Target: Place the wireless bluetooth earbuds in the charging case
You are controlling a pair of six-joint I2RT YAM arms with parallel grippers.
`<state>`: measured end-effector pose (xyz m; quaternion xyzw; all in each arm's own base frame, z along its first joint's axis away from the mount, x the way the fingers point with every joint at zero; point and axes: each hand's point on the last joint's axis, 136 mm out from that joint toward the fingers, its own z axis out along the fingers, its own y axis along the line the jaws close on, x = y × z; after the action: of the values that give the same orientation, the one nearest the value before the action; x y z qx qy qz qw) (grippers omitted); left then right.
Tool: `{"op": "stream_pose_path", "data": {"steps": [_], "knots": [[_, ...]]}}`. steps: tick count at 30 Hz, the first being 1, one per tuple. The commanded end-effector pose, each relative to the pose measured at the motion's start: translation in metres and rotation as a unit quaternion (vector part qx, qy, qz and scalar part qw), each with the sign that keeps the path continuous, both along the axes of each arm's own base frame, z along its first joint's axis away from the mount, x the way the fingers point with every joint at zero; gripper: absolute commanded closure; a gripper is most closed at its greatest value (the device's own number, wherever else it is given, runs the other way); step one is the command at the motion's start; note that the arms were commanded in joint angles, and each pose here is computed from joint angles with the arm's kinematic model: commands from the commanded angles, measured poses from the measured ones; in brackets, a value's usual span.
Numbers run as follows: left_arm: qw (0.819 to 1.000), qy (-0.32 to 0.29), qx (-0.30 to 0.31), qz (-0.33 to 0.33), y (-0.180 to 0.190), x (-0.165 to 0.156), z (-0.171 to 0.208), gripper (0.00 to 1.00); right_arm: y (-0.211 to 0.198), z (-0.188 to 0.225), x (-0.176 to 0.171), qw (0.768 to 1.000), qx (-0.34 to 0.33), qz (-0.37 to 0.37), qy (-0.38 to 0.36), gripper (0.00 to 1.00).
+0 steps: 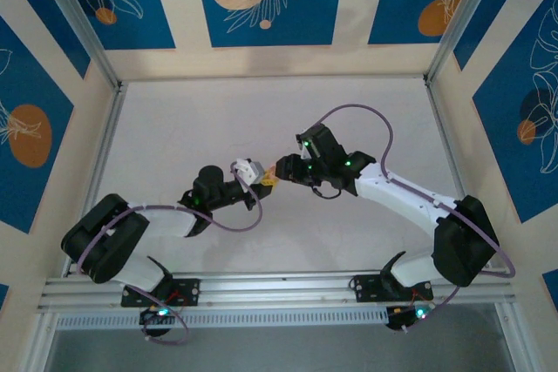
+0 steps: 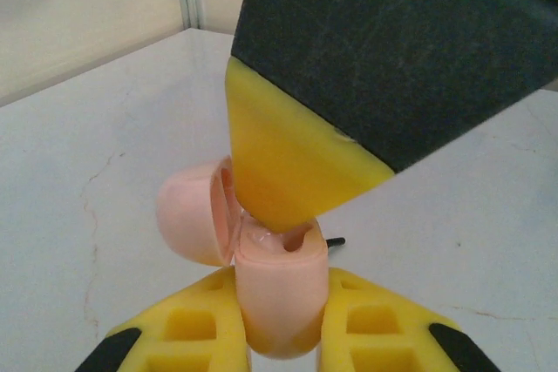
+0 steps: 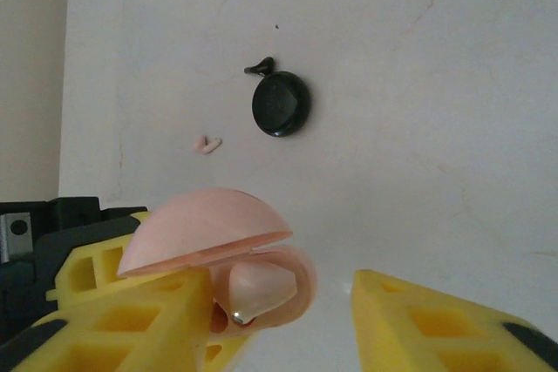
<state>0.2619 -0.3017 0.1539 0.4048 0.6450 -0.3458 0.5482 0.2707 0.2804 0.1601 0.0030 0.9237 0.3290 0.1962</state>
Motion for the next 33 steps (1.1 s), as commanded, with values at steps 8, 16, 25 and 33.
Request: {"op": "stream_pose_path", "data": {"steps": [8, 16, 25, 33], "knots": [[0.999, -0.039, -0.015, 0.001, 0.002, -0.003, 0.021, 0.84, -0.01, 0.058, -0.004, 0.995, 0.072, 0.018, -0.063, 0.47], [0.999, -0.041, -0.019, -0.01, 0.002, -0.008, 0.024, 0.84, -0.016, 0.049, 0.001, 0.996, 0.083, 0.014, -0.018, 0.66], [0.999, -0.044, -0.017, -0.01, 0.002, -0.008, 0.027, 0.84, -0.001, 0.039, 0.003, 0.995, 0.094, 0.035, 0.014, 0.73], [0.999, -0.047, -0.017, -0.011, 0.002, -0.008, 0.029, 0.84, -0.001, 0.026, 0.003, 0.995, 0.085, 0.035, 0.03, 0.78]]}}
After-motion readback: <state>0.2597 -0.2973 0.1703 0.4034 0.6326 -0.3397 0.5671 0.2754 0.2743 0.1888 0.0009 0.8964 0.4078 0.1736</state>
